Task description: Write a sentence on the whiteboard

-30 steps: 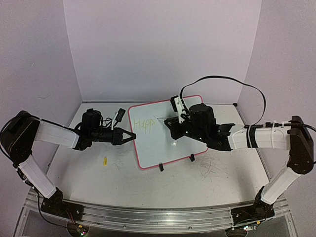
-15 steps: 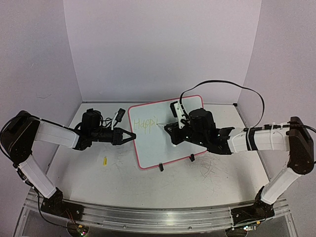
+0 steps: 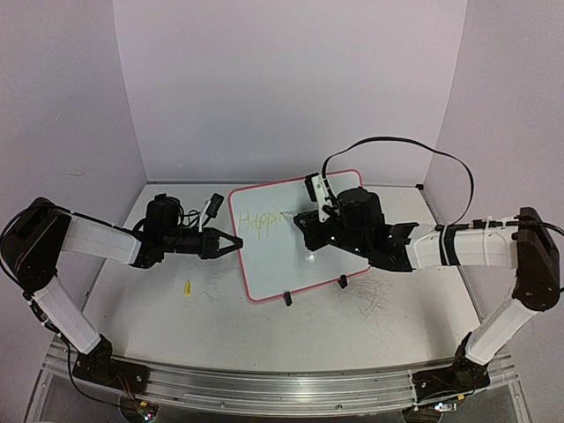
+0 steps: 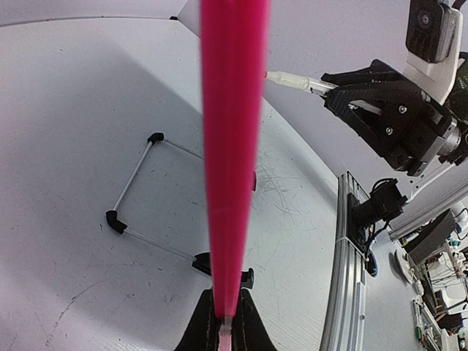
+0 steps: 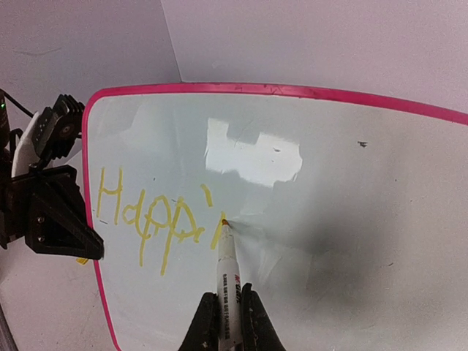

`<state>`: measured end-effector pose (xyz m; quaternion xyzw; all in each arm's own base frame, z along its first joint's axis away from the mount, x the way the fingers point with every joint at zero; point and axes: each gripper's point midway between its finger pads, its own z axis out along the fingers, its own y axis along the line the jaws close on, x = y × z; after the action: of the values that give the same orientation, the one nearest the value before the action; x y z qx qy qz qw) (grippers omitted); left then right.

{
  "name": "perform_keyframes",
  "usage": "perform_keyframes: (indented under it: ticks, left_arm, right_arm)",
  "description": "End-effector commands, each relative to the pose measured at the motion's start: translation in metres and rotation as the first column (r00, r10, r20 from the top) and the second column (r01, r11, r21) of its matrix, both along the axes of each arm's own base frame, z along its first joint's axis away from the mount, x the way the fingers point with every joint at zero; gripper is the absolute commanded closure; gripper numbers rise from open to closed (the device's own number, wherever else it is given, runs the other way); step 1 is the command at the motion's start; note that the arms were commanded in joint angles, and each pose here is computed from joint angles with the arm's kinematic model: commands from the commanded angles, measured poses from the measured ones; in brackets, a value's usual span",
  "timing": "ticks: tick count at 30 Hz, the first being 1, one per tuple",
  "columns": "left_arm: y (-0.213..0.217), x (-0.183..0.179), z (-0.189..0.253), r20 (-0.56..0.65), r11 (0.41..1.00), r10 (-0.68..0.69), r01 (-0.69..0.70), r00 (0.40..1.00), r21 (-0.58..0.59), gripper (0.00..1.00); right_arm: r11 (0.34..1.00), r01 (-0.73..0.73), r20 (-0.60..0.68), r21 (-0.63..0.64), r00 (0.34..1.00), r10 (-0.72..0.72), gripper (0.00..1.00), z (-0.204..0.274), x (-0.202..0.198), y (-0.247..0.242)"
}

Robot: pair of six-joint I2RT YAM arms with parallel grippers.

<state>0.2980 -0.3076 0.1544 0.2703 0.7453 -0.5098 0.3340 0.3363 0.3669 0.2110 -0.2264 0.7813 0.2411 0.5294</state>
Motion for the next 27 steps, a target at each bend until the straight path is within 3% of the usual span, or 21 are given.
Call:
perform_keyframes:
  ticks: [1,27]
  left_arm:
    - [-0.004,0.002,0.028,0.078,0.999,-0.017,0.019,0.997,-0.032,1.0]
    - [-0.005,0.002,0.028,0.073,0.999,-0.015,0.017,0.997,-0.031,1.0]
  right_arm:
    - [0.998,0.062,0.045,0.019,0.997,-0.062,1.0,0.017,0.015,-0.005]
    - [1.0,0.016,-0.066,0.001,0.998,-0.016,1.0,-0.018,-0.012,-0.011]
